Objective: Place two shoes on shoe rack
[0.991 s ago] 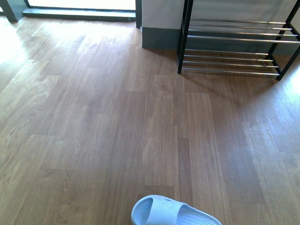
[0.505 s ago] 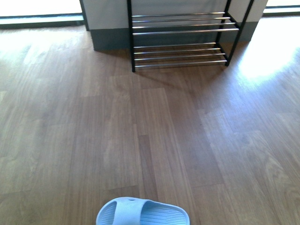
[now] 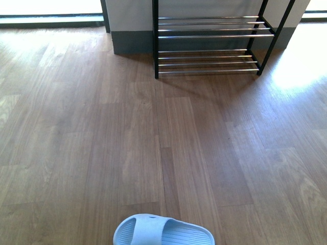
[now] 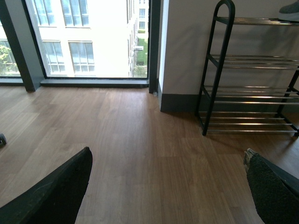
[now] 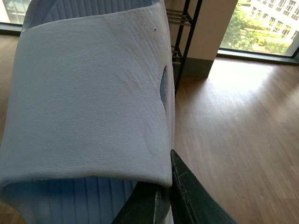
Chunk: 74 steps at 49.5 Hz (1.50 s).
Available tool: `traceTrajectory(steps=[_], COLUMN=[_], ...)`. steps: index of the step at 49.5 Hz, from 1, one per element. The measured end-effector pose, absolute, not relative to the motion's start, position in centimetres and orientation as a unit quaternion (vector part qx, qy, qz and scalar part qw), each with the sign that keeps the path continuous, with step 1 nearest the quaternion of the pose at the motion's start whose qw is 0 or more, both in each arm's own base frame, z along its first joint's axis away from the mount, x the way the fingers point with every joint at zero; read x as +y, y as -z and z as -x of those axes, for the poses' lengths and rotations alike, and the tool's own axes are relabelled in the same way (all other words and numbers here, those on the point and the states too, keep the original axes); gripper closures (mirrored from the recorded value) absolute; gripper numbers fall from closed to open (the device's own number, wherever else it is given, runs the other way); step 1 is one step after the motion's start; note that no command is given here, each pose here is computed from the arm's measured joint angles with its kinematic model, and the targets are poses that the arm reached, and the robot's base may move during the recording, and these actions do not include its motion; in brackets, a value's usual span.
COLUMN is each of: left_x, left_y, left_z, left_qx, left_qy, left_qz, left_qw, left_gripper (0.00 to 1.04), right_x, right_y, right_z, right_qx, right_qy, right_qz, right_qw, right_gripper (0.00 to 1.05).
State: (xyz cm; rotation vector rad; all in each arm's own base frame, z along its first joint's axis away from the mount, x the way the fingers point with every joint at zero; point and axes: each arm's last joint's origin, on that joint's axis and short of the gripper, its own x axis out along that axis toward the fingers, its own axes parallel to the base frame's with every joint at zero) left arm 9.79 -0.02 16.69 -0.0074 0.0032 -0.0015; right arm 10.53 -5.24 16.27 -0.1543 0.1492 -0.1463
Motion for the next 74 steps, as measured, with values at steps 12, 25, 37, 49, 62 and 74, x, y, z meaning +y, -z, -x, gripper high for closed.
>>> traceTrajectory(steps=[12, 25, 37, 49, 62, 74], left_x=[-0.02, -0.01, -0.02, -0.02, -0.01, -0.01], left_y=[-16.69, -16.69, -16.69, -16.69, -16.69, -16.69], left_z=[-9.79, -9.79, -9.79, -9.79, -9.79, -9.79], left_qx=[0.002, 0.002, 0.002, 0.001, 0.002, 0.002], left_qy=[0.001, -0.001, 0.001, 0.001, 0.001, 0.001], left_qz=[0.004, 0.004, 0.004, 0.004, 0.004, 0.004], left_qw=[1.000, 1.000, 1.000, 1.000, 1.000, 1.000], left_gripper=[0.09, 0.09, 0.09, 0.09, 0.09, 0.09], right_x=[-5.24, -5.22, -5.23, -5.25, -5.24, -5.23], right_y=[-16.27, -16.26, -16.26, -16.21, -16.23, -16.23], right_z=[-10.53, -10.53, -10.53, -10.53, -10.51, -10.52], right_qx=[0.074, 0.074, 0.074, 0.076, 0.075, 0.075], right_qy=[0.073, 0.070, 0.072, 0.074, 0.074, 0.074], right_qz=[0.077, 0.077, 0.077, 0.076, 0.077, 0.077], right_qw=[0.992, 0.992, 0.992, 0.991, 0.991, 0.992], right_gripper=[1.03, 1.03, 1.03, 1.03, 1.03, 1.03])
